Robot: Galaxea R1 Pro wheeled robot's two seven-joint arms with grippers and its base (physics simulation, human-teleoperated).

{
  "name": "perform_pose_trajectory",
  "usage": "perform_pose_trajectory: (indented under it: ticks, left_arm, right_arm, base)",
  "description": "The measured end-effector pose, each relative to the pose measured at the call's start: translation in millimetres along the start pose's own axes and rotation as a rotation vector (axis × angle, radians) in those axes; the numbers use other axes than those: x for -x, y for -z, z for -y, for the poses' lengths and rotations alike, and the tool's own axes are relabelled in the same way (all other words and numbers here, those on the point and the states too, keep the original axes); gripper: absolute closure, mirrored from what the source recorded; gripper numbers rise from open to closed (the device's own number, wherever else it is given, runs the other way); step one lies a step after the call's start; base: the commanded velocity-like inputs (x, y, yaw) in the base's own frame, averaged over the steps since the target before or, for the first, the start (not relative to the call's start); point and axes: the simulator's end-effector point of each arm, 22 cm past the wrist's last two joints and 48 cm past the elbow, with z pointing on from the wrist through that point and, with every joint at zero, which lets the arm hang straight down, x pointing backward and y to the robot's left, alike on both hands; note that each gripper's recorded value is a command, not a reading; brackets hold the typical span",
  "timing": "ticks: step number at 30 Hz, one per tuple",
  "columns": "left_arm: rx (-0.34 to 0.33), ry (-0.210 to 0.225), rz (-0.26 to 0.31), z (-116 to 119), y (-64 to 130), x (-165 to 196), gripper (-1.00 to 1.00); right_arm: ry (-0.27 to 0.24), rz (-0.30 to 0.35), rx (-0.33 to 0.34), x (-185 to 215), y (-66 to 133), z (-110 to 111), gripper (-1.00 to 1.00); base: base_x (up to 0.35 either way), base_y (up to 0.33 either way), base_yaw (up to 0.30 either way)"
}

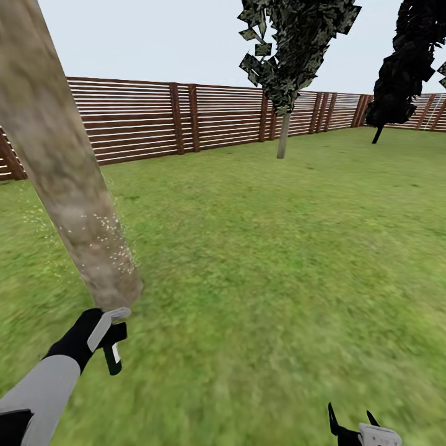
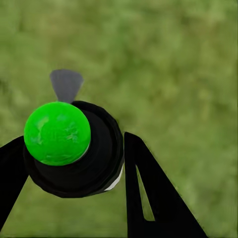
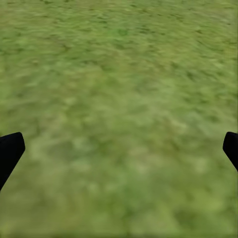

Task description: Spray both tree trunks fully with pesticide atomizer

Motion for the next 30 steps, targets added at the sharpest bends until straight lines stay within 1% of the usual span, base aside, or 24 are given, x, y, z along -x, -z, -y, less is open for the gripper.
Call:
perform_pose_trajectory:
  ticks: [3,4,6,8,11,13,17,18,20,24,25,27,28,29,30]
  left_arm:
    - [0.015,0.004,0.005,-9.8,0.3,3.2,1.00]
    - [0.013,0.011,0.023,-9.9,1.1,7.9,1.00]
    - [0.014,0.033,0.098,-7.6,2.9,24.7,1.00]
    - [0.028,0.045,0.127,-10.1,5.6,33.3,1.00]
    - [0.023,0.084,0.136,-15.3,9.3,41.9,1.00]
    - [0.030,0.093,0.139,-21.7,9.2,43.1,1.00]
    - [0.075,0.101,0.151,-53.6,9.3,47.1,1.00]
    - [0.080,0.103,0.146,-59.6,7.7,44.9,1.00]
    - [0.074,0.102,0.135,-60.7,2.8,34.3,1.00]
    - [0.073,0.089,0.116,-57.8,-3.7,19.5,1.00]
    - [0.079,0.089,0.136,-59.4,-5.9,18.6,1.00]
    - [0.081,0.094,0.203,-63.7,-8.8,21.7,1.00]
    - [0.063,0.090,0.225,-63.0,-11.1,19.7,1.00]
    - [0.025,0.077,0.241,-58.2,-13.6,16.9,1.00]
    - [-0.016,0.050,0.266,-52.6,-15.9,14.1,1.00]
  right_arm:
    - [0.000,-0.001,0.000,-0.2,0.0,0.0,-1.00]
    - [0.000,-0.001,0.000,-0.2,0.0,0.0,-1.00]
    - [0.000,0.000,0.000,0.0,-0.1,0.0,-1.00]
    - [0.000,-0.001,0.000,-0.2,0.0,0.1,-1.00]
    - [0.000,0.000,0.000,0.0,0.0,0.0,-1.00]
    - [0.000,0.000,0.000,-0.1,0.0,0.0,-1.00]
    - [0.000,-0.001,0.000,-0.4,0.1,0.0,-1.00]
    - [0.000,-0.002,0.000,-0.5,0.1,0.0,-1.00]
    - [0.000,-0.002,0.000,-0.5,0.1,0.1,-1.00]
    - [0.000,-0.002,-0.001,-0.4,0.1,0.1,-1.00]
    - [0.000,-0.002,-0.001,-0.4,0.1,0.2,-1.00]
    - [0.000,-0.001,-0.001,-0.2,-0.1,0.2,-1.00]
    - [0.000,-0.001,-0.002,-0.2,-0.1,0.3,-1.00]
    - [0.000,-0.001,-0.002,-0.3,0.0,0.3,-1.00]
    - [0.000,-0.002,-0.002,-0.4,0.0,0.3,-1.00]
  base:
    - [0.000,0.000,0.000]
    - [0.000,0.000,0.000]
    - [0.000,0.000,0.000]
    - [0.000,0.000,0.000]
    - [0.000,0.000,0.000]
    - [0.000,0.000,0.000]
    - [0.000,0.000,0.000]
    - [0.000,0.000,0.000]
    - [-0.108,0.000,0.000]
    - [-0.306,0.000,0.000]
    - [-0.335,0.000,0.000]
    - [-0.337,0.000,0.000]
    - [-0.337,0.000,0.000]
    - [-0.338,0.000,0.000]
    - [-0.338,0.000,0.000]
